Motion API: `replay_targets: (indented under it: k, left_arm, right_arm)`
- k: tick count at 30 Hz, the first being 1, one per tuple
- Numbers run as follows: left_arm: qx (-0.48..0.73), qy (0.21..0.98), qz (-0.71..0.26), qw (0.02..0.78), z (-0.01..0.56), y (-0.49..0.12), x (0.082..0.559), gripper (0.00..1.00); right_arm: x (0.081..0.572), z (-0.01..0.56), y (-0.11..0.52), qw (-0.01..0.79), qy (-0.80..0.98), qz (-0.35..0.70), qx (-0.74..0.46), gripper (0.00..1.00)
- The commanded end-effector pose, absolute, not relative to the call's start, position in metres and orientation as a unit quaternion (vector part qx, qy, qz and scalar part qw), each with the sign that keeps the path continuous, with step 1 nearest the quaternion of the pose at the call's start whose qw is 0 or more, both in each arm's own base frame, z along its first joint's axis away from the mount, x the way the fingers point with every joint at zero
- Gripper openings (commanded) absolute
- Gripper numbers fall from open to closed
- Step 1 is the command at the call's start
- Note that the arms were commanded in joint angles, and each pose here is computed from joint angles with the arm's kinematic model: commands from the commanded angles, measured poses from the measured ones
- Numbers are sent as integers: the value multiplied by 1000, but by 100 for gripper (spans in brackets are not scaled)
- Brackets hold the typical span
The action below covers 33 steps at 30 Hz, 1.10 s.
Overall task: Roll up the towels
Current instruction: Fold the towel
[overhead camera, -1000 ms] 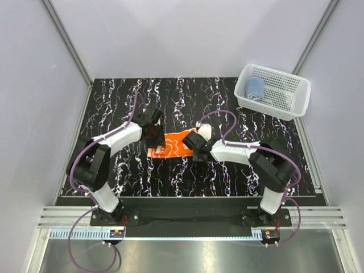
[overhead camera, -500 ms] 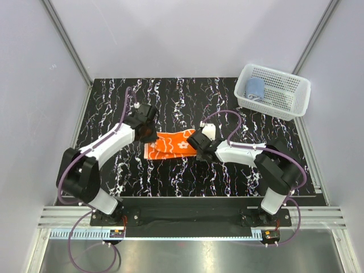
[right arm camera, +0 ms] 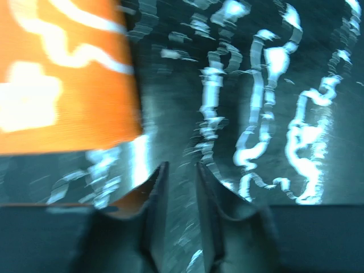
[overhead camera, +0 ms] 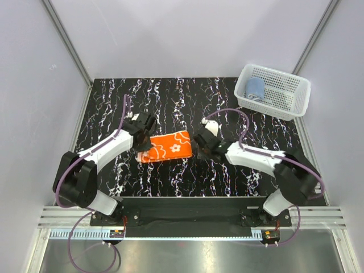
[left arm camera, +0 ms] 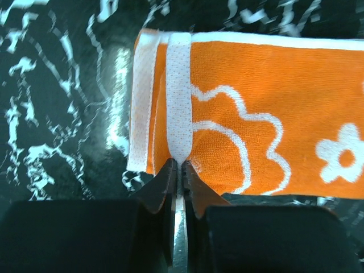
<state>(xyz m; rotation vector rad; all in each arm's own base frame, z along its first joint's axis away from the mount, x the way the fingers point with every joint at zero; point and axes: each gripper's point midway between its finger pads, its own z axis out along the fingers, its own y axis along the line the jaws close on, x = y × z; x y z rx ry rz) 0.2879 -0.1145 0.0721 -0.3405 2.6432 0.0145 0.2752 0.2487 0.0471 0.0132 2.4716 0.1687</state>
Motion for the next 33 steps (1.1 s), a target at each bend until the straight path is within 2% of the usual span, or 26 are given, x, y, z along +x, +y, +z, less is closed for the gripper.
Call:
replay_targets:
  k: [1,6,8,12,16,19,21,26,33]
  left_arm:
    - [-154,956,41,246,68,-98,281,9]
    - [-156,956,48,242,59,-93,275,9]
    - [-157,957,50,239,56,-92,273,10]
    - [-154,957,47,240,54,-94,275,10]
    - [-146,960,52,235,51,-93,277,11]
    - [-147,960,56,233,52,-87,279,12]
    - [-149,959,60,232,51,-81,282,17]
    - [-162,961,66,212,34,-74,287,17]
    - [-162,963,80,198,10,-73,293,16]
  right_arm:
    - [286,113,283,365,909,203,-4,28]
    - [293,163,333,332,853,400,-38,8]
    - [296,159,349,314,844,432,-49,1]
    - [291,136,377,260,833,485,-64,0]
    - [295,81,385,199,842,501,-25,0]
    - [300,52,371,190,845,499,18,0]
    - [302,37,357,187,847,496,44,0]
    - [296,20,328,190,857,473,80,0]
    - [264,2,295,184,871,441,117,0]
